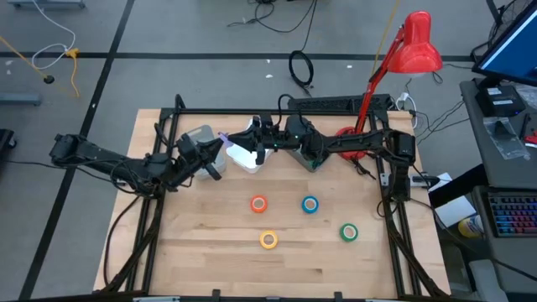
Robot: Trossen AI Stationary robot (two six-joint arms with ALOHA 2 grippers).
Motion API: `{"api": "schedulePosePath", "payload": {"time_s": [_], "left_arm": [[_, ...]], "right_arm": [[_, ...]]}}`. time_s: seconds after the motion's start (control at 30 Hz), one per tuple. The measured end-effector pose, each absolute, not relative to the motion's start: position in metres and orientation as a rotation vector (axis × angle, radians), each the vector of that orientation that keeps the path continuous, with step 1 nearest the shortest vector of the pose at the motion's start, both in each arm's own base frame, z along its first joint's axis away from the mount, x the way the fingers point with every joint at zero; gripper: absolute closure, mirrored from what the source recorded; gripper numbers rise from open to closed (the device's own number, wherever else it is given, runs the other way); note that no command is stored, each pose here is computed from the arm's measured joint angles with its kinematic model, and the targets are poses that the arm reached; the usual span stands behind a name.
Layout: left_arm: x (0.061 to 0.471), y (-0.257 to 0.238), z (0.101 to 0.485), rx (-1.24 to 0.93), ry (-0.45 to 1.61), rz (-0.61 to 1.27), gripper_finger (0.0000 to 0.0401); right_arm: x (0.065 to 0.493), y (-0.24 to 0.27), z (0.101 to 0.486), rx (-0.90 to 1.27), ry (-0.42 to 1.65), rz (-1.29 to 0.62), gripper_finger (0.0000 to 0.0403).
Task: Pick and place Stapler, Stapler remover, tape
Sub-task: Put the purple staple remover into the gray bin
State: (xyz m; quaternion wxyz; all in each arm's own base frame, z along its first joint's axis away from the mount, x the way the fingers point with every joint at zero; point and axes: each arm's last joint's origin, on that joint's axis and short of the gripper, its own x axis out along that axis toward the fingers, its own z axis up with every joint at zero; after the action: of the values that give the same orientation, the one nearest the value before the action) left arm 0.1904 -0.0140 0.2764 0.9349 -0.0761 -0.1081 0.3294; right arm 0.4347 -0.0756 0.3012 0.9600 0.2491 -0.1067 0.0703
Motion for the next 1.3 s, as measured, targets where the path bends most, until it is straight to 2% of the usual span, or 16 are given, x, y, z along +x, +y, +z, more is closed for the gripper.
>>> {"api": "schedulePosePath", "payload": {"time_s": [0.13,0.4,0.57,0.73,0.9,1.13,1.3], "left_arm": [[0.190,-0.014,0.276,-0.155,-0.221,0.673,0.0399],[0.190,-0.013,0.276,-0.153,-0.219,0.718,0.0400],[0.185,-0.010,0.278,-0.134,-0.205,0.820,0.0401],[0.175,-0.007,0.280,-0.110,-0.167,0.908,0.0401],[0.166,-0.005,0.277,-0.098,-0.117,0.957,0.0401],[0.163,-0.004,0.270,-0.093,-0.066,0.974,0.0401],[0.164,0.002,0.270,-0.123,-0.002,0.986,0.0401]], "right_arm": [[0.435,-0.076,0.301,0.496,-0.203,0.172,0.0371],[0.431,-0.089,0.301,0.501,-0.200,0.195,0.0267],[0.422,-0.109,0.306,0.454,-0.167,0.201,0.0226],[0.406,-0.132,0.308,0.463,-0.119,0.171,0.0218],[0.377,-0.143,0.303,0.468,-0.083,0.187,0.0227],[0.310,-0.139,0.286,0.494,-0.042,0.126,0.0244],[0.258,-0.118,0.281,0.460,-0.104,0.119,0.0247]]}}
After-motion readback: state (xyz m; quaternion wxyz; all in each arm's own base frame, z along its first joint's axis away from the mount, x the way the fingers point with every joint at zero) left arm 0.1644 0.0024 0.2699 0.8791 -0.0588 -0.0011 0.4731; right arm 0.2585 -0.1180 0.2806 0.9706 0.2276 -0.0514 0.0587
